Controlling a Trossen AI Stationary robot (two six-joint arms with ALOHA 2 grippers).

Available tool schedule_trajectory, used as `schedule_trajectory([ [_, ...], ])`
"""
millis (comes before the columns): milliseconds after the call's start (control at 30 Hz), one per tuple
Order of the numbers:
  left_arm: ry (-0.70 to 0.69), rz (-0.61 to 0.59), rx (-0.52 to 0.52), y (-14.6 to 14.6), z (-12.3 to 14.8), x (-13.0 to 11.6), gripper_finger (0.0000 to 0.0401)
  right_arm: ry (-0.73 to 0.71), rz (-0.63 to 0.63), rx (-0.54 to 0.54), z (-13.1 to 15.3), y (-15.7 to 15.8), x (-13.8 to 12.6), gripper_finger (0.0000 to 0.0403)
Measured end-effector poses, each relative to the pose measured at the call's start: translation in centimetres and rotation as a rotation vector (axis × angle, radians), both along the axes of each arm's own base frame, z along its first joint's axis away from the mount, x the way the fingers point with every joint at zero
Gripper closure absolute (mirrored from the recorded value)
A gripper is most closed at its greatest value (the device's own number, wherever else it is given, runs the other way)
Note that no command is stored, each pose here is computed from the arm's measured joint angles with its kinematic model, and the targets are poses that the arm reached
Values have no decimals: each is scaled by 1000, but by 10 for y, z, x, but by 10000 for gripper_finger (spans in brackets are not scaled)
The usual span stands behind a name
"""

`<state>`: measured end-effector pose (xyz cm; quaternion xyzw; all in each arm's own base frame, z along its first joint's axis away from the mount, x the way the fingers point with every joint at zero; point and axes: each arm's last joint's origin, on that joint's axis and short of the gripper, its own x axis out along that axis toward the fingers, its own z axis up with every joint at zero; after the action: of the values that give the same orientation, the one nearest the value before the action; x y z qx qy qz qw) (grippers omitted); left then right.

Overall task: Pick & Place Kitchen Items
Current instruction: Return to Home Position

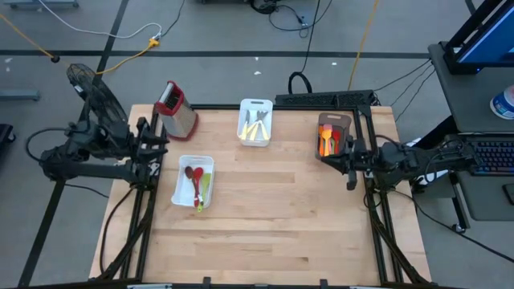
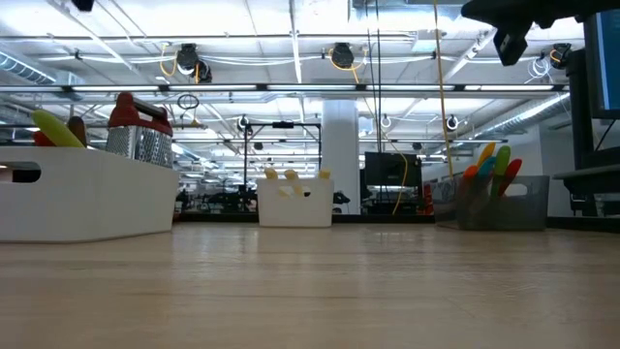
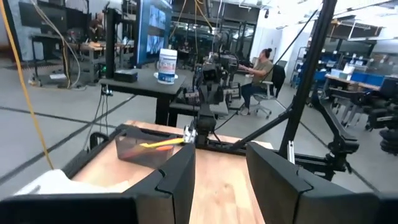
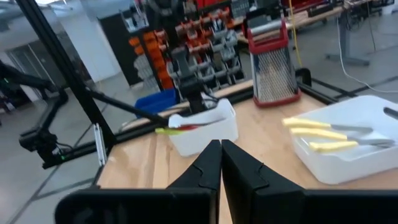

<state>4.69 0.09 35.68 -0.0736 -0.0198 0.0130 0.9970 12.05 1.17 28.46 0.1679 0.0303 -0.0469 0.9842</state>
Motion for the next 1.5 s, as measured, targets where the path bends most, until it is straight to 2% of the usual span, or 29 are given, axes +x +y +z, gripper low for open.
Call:
schedule_trajectory([
  [167, -3, -27, -40, -1, -34, -6, 251, -26, -1, 14, 2, 0, 0, 398],
  [333, -84, -29, -35, -1, -65, -14, 251, -21, 0, -11, 2, 0, 0, 398],
  [433, -15, -47, -40, -1, -76, -9, 251, -22, 0, -20, 2, 0, 0, 399],
  [533, -8, -73, -26, -2, -77, -3, 251, -21, 0, -13, 0, 0, 1, 399],
  [600, 40, -59, -20, -2, -87, 1, 251, -27, -1, -6, -3, 0, 2, 399],
  [667, -16, -63, 9, -2, -87, 4, 251, -48, -2, -1, -9, 0, 4, 399],
  [733, -64, -56, 21, -2, -90, 7, 251, -71, -2, 0, -17, 1, 6, 399],
  [967, -19, -77, -12, -2, -116, 22, 251, -87, -5, 36, -52, 1, 9, 399],
  [1100, -23, -75, 35, -2, -118, 23, 251, -66, -8, 64, -66, 0, 4, 399],
  [1500, 37, -81, 73, -2, -121, 22, 251, -118, -5, 93, -63, -4, -25, 399],
])
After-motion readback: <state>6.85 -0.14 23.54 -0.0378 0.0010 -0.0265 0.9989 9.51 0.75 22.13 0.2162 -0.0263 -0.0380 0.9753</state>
